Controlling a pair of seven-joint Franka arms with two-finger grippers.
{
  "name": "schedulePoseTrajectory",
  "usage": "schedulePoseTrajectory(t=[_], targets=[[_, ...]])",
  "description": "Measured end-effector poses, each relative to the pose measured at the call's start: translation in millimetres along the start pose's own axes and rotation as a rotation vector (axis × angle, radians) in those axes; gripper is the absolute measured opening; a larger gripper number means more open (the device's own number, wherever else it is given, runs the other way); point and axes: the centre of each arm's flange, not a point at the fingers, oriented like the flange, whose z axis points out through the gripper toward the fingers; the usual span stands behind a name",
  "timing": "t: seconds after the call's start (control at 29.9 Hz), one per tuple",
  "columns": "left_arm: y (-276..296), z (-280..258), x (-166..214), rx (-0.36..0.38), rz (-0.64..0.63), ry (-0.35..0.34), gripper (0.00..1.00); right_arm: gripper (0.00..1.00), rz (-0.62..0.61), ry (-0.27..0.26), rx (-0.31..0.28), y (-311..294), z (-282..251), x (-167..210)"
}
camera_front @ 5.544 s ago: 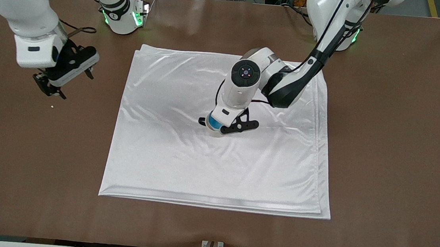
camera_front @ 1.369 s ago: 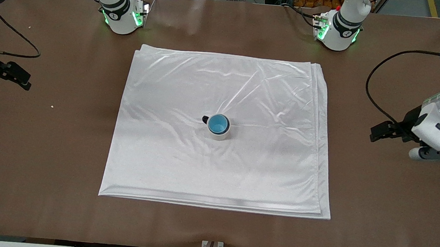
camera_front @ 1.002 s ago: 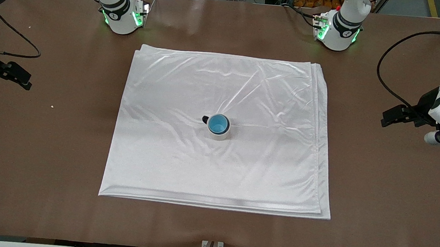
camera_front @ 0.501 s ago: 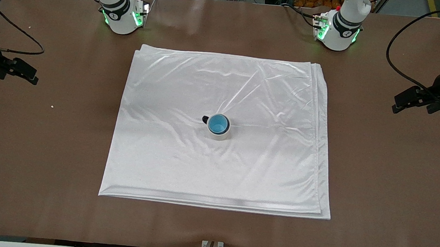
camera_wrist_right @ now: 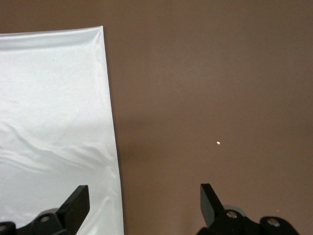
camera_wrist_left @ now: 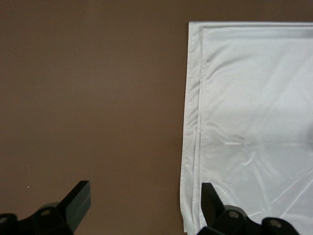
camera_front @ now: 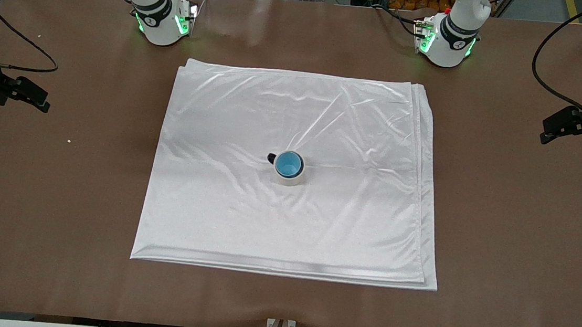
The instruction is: Place blue cup into white mug on cloth
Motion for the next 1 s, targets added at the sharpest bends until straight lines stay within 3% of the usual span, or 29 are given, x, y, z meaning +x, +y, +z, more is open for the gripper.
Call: schedulePoseTrajectory(t=[0.6,1.0], targets=[[-1.2,5.8,-6.0,-0.001,0.012,-0.056,1.0,1.0,-0.001,0.008,0.0,-0.7,-2.9,0.7],[-2.2,5.4,-6.6,-0.001,0.01,-0.058,1.0,1.0,-0.001,0.019,0.001,-0.7,-3.6,2.0]])
